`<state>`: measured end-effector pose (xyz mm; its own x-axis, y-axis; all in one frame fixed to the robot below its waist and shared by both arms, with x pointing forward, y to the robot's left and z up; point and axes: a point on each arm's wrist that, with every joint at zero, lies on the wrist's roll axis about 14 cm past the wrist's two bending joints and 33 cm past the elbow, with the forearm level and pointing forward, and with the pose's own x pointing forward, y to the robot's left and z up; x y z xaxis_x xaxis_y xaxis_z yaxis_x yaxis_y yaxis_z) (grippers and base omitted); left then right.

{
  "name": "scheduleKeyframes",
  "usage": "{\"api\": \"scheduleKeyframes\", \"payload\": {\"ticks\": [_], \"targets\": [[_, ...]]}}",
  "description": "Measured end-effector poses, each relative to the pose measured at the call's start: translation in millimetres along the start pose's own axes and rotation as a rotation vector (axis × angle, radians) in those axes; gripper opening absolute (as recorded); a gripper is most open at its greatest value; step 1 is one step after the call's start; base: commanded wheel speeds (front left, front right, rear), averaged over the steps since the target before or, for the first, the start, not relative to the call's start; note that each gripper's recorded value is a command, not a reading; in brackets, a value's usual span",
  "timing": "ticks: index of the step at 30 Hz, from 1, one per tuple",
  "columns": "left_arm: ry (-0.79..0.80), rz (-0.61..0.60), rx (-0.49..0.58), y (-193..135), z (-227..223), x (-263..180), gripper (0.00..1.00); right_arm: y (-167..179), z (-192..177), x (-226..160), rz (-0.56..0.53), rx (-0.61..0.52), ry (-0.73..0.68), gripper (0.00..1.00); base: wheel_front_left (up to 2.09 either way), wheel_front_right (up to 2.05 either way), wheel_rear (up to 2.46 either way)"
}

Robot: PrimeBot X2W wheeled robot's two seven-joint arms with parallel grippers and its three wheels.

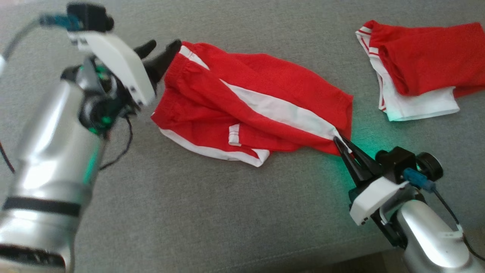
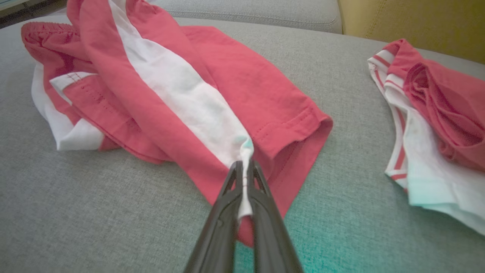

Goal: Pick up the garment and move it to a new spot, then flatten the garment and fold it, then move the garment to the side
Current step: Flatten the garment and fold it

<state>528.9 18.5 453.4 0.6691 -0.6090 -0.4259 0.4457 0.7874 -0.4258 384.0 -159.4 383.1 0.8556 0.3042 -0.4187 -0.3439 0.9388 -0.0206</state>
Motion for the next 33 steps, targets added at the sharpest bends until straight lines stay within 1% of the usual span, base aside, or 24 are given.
{"api": "scheduleKeyframes", "payload": {"ticks": [2, 4, 11, 27, 28, 29, 30, 31, 33], "targets": [[0.061, -0.017, -0.035, -1, 4, 4, 1.00, 0, 0, 1, 0.000, 0.001, -0.006, 0.00, 0.00, 0.00, 0.00], [0.155, -0.025, -0.034, -2, 2, 7, 1.00, -4, 1, 2, -0.009, 0.000, -0.013, 0.00, 0.00, 0.00, 0.00], [0.314, 0.004, -0.056, 10, -13, 14, 1.00, -3, -7, 6, -0.009, 0.018, -0.006, 0.00, 0.00, 0.00, 0.00], [0.423, -0.009, -0.058, 6, -33, 21, 1.00, -6, -14, 10, -0.017, 0.034, 0.000, 0.00, 0.00, 0.00, 0.00], [0.436, -0.012, -0.060, 6, -34, 20, 0.98, -6, -14, 10, -0.017, 0.033, -0.001, 0.00, 0.00, 0.00, 0.00], [0.448, -0.019, -0.063, 4, -36, 19, 0.41, -7, -13, 10, -0.018, 0.032, -0.001, 0.00, 0.00, 0.00, 0.00], [0.453, -0.025, -0.065, 2, -37, 19, 0.41, -7, -12, 11, -0.017, 0.030, -0.003, 0.00, 0.00, 0.00, 0.00], [0.452, -0.030, -0.067, 1, -37, 18, 0.00, -8, -11, 12, -0.017, 0.028, -0.007, 0.00, 0.00, 0.00, 0.00], [0.447, -0.036, -0.077, 0, -35, 18, 0.00, -9, -7, 14, -0.019, 0.024, -0.017, 0.00, 0.00, 0.00, 0.00]]}}
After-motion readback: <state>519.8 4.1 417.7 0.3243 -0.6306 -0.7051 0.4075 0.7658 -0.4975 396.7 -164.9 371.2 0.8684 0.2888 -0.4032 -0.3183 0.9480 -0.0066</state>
